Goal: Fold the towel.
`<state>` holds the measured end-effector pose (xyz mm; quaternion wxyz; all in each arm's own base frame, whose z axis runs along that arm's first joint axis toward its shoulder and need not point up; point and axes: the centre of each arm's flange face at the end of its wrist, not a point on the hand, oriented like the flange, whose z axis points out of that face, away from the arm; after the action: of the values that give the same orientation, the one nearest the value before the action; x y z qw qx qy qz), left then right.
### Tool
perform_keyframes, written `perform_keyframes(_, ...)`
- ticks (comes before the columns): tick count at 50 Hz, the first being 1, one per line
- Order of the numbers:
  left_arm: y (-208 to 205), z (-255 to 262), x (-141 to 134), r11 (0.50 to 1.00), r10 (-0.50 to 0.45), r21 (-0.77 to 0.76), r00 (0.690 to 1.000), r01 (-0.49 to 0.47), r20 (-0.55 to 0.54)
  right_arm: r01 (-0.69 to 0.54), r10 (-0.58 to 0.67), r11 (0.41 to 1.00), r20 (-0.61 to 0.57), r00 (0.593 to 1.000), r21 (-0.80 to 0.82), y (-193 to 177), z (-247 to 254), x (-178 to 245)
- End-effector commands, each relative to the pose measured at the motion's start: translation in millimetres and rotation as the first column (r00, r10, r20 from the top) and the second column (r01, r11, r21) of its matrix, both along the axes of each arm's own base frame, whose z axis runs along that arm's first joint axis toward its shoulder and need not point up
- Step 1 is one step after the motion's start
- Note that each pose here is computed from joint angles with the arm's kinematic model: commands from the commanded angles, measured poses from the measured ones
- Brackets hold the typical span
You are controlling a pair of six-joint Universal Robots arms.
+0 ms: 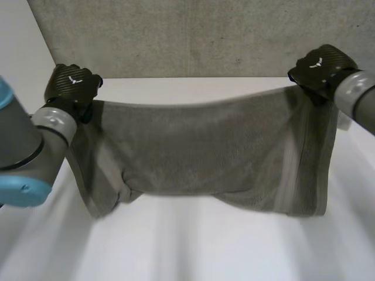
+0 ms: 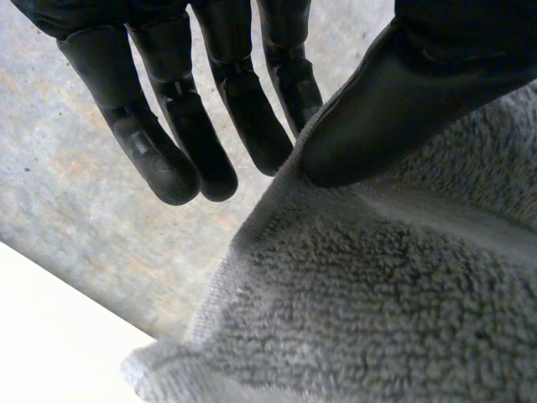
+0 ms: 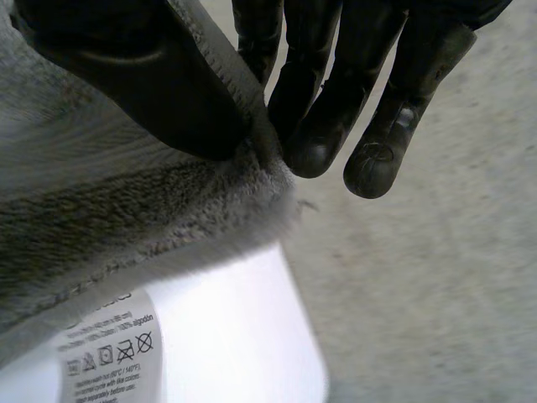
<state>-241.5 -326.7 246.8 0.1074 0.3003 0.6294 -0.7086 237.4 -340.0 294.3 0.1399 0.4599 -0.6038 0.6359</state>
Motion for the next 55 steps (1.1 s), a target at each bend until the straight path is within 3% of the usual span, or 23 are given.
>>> perform_keyframes(1, -47, 44, -12, 0.974, 0.021, -0.227, 1.000, -0.020, 0.000, 0.029, -0.002, 0.945, 0.083, 0.997, -0.325, -39, 30, 20)
perform_keyframes(2, -54, 78, -15, 0.938, 0.004, -0.344, 0.997, -0.028, -0.071, 0.049, 0.025, 0.867, 0.143, 0.989, -0.495, -48, 56, 24)
perform_keyframes(3, -54, 78, -15, 0.938, 0.004, -0.345, 0.997, -0.028, -0.072, 0.069, 0.043, 0.807, 0.175, 0.984, -0.587, -52, 70, 25)
perform_keyframes(4, -58, 108, -15, 0.899, -0.019, -0.436, 0.990, -0.045, -0.141, 0.069, 0.044, 0.806, 0.176, 0.983, -0.588, -52, 70, 25)
perform_keyframes(5, -58, 109, -15, 0.898, -0.019, -0.437, 0.990, -0.045, -0.141, 0.094, 0.067, 0.733, 0.209, 0.976, -0.674, -53, 86, 24)
perform_keyframes(6, -58, 133, -14, 0.859, -0.049, -0.509, 0.979, -0.060, -0.199, 0.094, 0.067, 0.732, 0.209, 0.976, -0.674, -53, 86, 24)
perform_keyframes(7, -55, 157, -13, 0.815, -0.095, -0.575, 0.961, -0.075, -0.260, 0.118, 0.090, 0.668, 0.237, 0.967, -0.734, -49, 101, 22)
perform_keyframes(9, -50, 170, -12, 0.795, -0.129, -0.602, 0.947, -0.078, -0.293, 0.122, 0.103, 0.642, 0.243, 0.965, -0.757, -38, 114, 19)
perform_keyframes(13, -48, 165, -12, 0.810, -0.147, -0.583, 0.940, -0.065, -0.309, 0.103, 0.082, 0.707, 0.226, 0.971, -0.700, -31, 106, 16)
perform_keyframes(15, -49, 133, -12, 0.861, -0.125, -0.507, 0.949, -0.041, -0.289, 0.064, 0.061, 0.800, 0.187, 0.980, -0.596, -31, 81, 14)
perform_keyframes(16, -49, 133, -12, 0.861, -0.125, -0.507, 0.949, -0.041, -0.289, 0.063, 0.061, 0.801, 0.187, 0.981, -0.596, -31, 81, 14)
perform_keyframes(18, -49, 114, -11, 0.887, -0.110, -0.460, 0.954, -0.032, -0.279, 0.005, 0.076, 0.874, 0.146, 0.986, -0.486, -26, 52, 15)
perform_keyframes(20, -47, 65, -6, 0.941, -0.078, -0.338, 0.967, -0.008, -0.242, -0.031, 0.093, 0.905, 0.128, 0.987, -0.424, -22, 35, 17)
perform_keyframes(26, -37, -2, 6, 0.985, -0.073, -0.169, 0.980, 0.041, -0.188, -0.119, 0.137, 0.977, 0.093, 0.986, -0.176, 2, -40, 16)
perform_keyframes(31, -11, -71, 10, 0.996, -0.088, -0.042, 0.985, 0.083, -0.146, -0.137, 0.137, 0.991, 0.073, 0.988, -0.008, 19, -92, 10)
perform_keyframes(39, 13, -116, 16, 0.996, -0.082, 0.022, 0.990, 0.085, -0.116, -0.123, 0.116, 0.966, 0.044, 0.992, 0.228, 42, -162, -8)
perform_keyframes(48, 21, -128, 23, 0.997, -0.064, 0.048, 0.997, 0.066, -0.054, -0.086, 0.063, 0.958, 0.093, 0.994, 0.274, 44, -166, -15)
perform_keyframes(55, 16, -131, 27, 0.998, -0.049, 0.025, 0.998, 0.051, -0.047, -0.012, -0.066, 0.942, 0.221, 0.973, 0.335, 30, -165, -28)
